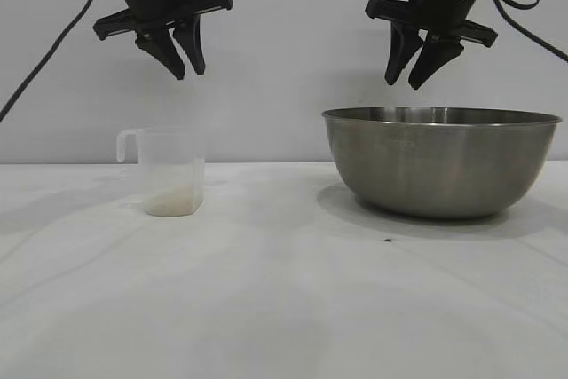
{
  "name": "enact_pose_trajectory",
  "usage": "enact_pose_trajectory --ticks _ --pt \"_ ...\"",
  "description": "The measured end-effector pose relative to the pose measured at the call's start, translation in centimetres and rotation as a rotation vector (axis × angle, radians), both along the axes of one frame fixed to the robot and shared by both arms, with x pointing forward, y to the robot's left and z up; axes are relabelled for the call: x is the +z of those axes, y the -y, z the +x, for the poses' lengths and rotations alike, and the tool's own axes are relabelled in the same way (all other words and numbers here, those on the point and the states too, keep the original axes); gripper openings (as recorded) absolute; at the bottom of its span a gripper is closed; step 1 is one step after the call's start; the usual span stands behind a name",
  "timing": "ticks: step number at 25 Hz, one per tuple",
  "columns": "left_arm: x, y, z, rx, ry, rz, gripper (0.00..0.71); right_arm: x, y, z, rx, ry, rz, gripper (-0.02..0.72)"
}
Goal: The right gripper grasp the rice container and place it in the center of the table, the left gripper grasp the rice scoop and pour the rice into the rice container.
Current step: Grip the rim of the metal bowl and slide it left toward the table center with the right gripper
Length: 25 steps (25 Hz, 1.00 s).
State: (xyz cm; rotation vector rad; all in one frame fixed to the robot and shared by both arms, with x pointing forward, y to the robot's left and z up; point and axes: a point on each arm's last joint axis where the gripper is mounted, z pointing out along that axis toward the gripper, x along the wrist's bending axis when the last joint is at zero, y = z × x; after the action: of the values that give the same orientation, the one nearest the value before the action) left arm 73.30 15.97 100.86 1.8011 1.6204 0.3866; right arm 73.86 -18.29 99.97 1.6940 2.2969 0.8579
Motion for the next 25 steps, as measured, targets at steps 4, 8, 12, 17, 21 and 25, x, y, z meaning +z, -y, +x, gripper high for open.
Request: enact_pose_trajectory --ticks 4,8,12,17,21,25 --pt "0.0 0.0 0.0 -0.001 0.001 0.004 0.162 0.0 0.0 0.0 -0.001 0.002 0.000 0.228" --pt "0.0 -0.1 0.0 -0.002 0.003 0.012 0.162 0.0 0.0 0.0 -0.001 0.004 0.001 0.228" --pt "0.0 -0.1 0.0 -0.003 0.004 0.014 0.162 0.0 0.0 0.1 -0.002 0.006 0.001 0.228" --pt "0.0 -0.1 0.0 -0.003 0.004 0.014 0.162 0.0 0.0 0.0 0.000 0.000 0.000 0.228" --pt "0.0 -0.1 0.0 -0.003 0.002 0.016 0.162 0.4 0.3 -0.4 0.010 -0.031 -0.010 0.228" --pt "0.0 -0.1 0.0 -0.004 0.001 0.019 0.162 3.4 1.9 -1.2 -0.004 -0.008 -0.017 0.228"
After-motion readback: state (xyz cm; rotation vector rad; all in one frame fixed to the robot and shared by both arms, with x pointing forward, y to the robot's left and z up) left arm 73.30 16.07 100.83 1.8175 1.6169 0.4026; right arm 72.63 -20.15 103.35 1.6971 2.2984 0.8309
